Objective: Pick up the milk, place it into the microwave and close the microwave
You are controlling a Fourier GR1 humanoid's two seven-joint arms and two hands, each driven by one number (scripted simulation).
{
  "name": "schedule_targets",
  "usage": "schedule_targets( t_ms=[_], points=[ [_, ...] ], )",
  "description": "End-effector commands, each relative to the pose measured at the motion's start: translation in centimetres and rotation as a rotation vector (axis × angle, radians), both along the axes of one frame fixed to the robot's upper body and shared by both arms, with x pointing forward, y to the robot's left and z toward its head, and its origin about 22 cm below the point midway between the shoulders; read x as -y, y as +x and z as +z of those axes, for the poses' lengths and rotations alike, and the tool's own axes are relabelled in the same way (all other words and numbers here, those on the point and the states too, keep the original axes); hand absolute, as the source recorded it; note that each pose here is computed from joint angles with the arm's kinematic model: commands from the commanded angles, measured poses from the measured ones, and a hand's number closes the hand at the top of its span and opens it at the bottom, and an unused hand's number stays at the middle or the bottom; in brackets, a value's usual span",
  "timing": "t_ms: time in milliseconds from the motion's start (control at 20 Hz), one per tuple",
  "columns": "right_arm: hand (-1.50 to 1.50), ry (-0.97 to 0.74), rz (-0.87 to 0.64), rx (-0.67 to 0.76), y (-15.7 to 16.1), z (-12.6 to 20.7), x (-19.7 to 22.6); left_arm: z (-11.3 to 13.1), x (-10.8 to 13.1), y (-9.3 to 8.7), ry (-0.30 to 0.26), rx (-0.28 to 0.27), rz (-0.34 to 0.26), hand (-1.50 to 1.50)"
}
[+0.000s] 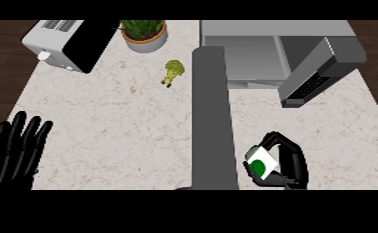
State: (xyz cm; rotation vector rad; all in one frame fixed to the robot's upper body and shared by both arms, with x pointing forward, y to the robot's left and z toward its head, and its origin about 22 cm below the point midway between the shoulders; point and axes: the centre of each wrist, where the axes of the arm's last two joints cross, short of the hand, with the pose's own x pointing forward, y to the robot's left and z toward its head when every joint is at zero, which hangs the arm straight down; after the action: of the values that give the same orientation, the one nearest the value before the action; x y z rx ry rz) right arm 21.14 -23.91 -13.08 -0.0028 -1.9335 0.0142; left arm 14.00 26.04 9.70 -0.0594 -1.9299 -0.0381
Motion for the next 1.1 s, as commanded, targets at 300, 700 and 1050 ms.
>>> schedule_targets(
  t_ms=[300,700,1050],
  points=[
    [1.50,-0.162,-0.053,0.032,6.4,6.6,-5.7,0.5,-2.4,-0.2,0.003,-0.012,0.009,-1.50],
    [1.50,-0.284,-0.191,-0.066,14.4,9.5,-4.6,-1.2,-1.3,-0.3,0.011,-0.035,-0.016,-1.50],
    [1.50,-0.358,-0.249,-0.112,19.2,11.8,-3.0,-0.1,-1.7,1.0,-0.004,-0.013,-0.028,-1.50]
  ],
)
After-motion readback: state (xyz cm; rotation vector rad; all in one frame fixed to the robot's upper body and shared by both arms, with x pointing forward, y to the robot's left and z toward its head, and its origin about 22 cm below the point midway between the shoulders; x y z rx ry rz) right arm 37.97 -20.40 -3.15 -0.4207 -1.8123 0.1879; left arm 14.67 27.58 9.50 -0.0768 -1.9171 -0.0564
